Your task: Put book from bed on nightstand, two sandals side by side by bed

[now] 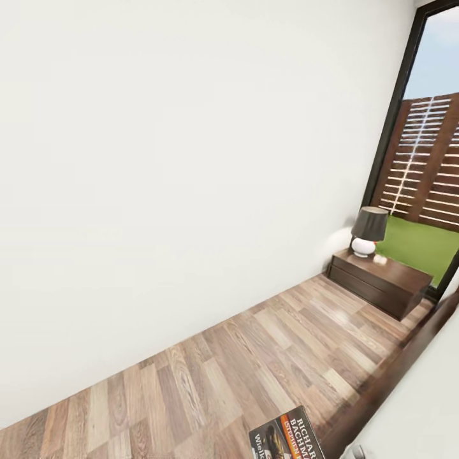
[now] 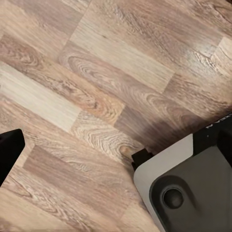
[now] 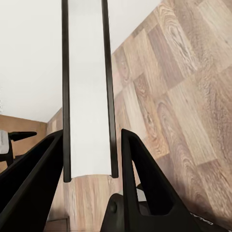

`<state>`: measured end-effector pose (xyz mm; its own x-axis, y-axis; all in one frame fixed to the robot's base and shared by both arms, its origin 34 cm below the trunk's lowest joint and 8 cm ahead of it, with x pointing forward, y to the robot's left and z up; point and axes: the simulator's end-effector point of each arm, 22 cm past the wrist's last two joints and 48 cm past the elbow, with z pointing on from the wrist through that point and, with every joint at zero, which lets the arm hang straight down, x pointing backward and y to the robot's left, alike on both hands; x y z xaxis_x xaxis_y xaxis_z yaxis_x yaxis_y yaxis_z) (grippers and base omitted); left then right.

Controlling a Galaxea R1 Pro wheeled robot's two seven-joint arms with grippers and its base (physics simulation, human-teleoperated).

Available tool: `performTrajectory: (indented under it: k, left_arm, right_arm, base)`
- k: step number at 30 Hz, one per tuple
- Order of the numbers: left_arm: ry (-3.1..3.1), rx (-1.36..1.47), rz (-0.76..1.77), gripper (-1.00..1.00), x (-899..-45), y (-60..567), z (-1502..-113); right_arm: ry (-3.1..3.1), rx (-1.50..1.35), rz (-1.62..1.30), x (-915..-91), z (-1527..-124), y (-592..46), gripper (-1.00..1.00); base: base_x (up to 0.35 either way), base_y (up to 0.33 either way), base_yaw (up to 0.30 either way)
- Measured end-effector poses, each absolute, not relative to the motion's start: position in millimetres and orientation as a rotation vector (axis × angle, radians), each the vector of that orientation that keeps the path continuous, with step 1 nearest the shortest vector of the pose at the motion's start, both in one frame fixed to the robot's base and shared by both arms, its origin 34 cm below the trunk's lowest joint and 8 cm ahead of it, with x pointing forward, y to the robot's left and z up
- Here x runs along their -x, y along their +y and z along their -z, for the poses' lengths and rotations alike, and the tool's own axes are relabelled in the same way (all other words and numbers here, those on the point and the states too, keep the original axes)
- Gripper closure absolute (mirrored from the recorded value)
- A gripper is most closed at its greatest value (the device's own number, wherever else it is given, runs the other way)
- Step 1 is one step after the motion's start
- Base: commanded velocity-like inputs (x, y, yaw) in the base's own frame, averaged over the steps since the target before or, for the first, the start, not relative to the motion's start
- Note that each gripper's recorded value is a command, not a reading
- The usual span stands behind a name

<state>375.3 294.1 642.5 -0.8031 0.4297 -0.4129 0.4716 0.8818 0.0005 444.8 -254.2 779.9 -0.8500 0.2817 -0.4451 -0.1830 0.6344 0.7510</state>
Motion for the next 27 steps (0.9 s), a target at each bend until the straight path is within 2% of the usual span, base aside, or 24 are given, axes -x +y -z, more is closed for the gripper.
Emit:
performTrajectory:
  k: [27]
  left_arm:
    - [2.643,-0.663,0.145,-1.0,-375.3,292.7,-642.4]
  right_arm:
    - [2.321,-0.077,-1.148,-444.7,-779.8,-254.3,1.0]
  base:
    - [0.0,0.0,0.247]
